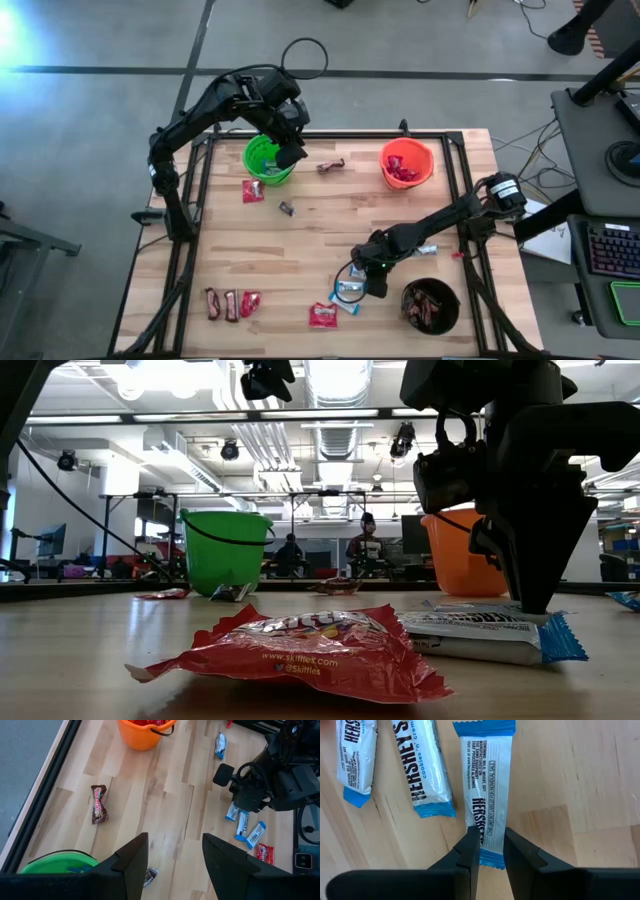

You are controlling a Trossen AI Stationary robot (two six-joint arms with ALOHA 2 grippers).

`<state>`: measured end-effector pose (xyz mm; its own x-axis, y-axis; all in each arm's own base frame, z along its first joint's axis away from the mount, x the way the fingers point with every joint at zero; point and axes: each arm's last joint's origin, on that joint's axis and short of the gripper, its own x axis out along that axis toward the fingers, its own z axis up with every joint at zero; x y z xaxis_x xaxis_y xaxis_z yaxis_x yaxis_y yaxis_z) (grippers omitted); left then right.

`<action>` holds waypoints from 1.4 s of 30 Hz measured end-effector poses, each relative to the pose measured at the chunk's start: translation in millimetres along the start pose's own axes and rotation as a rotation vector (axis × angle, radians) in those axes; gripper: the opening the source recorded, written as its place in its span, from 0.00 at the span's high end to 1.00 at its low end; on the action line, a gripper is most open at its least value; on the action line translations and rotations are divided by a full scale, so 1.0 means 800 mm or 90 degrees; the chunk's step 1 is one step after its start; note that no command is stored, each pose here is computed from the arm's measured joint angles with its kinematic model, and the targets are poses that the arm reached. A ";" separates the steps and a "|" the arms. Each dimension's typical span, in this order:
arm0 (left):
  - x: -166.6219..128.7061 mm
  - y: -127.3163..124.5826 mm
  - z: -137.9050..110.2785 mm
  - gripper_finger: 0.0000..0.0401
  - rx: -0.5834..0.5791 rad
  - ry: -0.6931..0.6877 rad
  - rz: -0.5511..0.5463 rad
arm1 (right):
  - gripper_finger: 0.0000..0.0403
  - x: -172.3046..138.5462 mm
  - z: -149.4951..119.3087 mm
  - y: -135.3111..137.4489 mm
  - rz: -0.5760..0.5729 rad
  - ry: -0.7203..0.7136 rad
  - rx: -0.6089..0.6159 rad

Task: Sort candy
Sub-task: Put the white candy into the green bucket

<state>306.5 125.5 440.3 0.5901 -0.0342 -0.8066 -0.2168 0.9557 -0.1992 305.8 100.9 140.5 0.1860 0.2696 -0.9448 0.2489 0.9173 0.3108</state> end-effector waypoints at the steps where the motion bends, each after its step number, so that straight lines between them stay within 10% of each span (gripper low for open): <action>1: 0.000 0.000 0.000 0.58 0.001 0.000 0.000 | 0.83 0.000 0.000 0.000 0.000 0.000 0.000; 42: 0.000 0.000 0.000 0.58 -0.001 0.000 0.000 | 0.98 -0.035 0.004 0.011 0.011 -0.043 0.009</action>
<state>306.5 125.5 440.3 0.5899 -0.0336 -0.8067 -0.2188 0.9551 -0.1997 306.1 100.2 170.0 0.2541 0.2648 -0.9302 0.2580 0.9084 0.3291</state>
